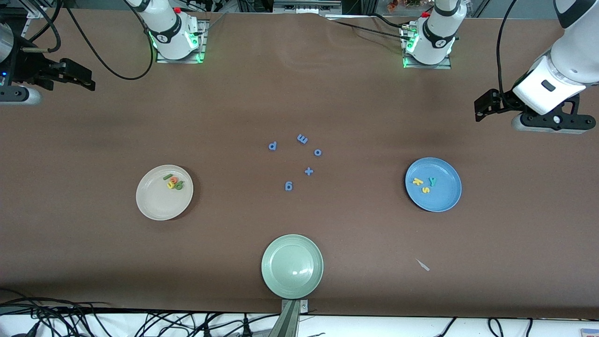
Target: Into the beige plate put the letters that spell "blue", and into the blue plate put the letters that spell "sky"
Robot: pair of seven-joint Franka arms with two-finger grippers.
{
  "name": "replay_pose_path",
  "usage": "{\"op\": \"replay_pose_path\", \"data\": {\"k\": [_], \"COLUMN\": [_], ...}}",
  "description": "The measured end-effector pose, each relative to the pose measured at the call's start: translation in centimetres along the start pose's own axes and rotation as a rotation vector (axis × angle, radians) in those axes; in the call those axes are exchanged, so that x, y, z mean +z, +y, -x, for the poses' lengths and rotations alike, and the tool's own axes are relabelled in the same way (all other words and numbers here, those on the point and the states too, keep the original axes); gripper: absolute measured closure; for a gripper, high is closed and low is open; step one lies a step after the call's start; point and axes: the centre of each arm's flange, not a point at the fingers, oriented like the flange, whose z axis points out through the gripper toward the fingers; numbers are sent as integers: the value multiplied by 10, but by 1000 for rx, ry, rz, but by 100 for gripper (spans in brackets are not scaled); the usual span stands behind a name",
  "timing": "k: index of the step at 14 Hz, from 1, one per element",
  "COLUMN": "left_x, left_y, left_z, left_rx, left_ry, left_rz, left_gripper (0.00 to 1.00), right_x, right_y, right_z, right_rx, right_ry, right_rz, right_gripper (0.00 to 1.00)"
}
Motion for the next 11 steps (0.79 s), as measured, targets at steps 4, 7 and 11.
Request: {"op": "replay_pose_path", "data": {"k": [4, 7, 11], "left_x": [0, 0, 0], "left_y": [0, 0, 0], "left_z": [0, 0, 0], "left_rx": [0, 0, -1], "left_ry": [0, 0, 0], "left_rz": [0, 0, 0], "left_gripper": [0, 0, 0], "right_x": [1, 1, 0], "right_y": [-2, -2, 3], "right_z": [-1, -1, -2], "right_rx": [-4, -3, 6], "right_ry": [3, 4, 5], "right_rz": [21, 21, 21], "right_gripper": [0, 0, 0]}}
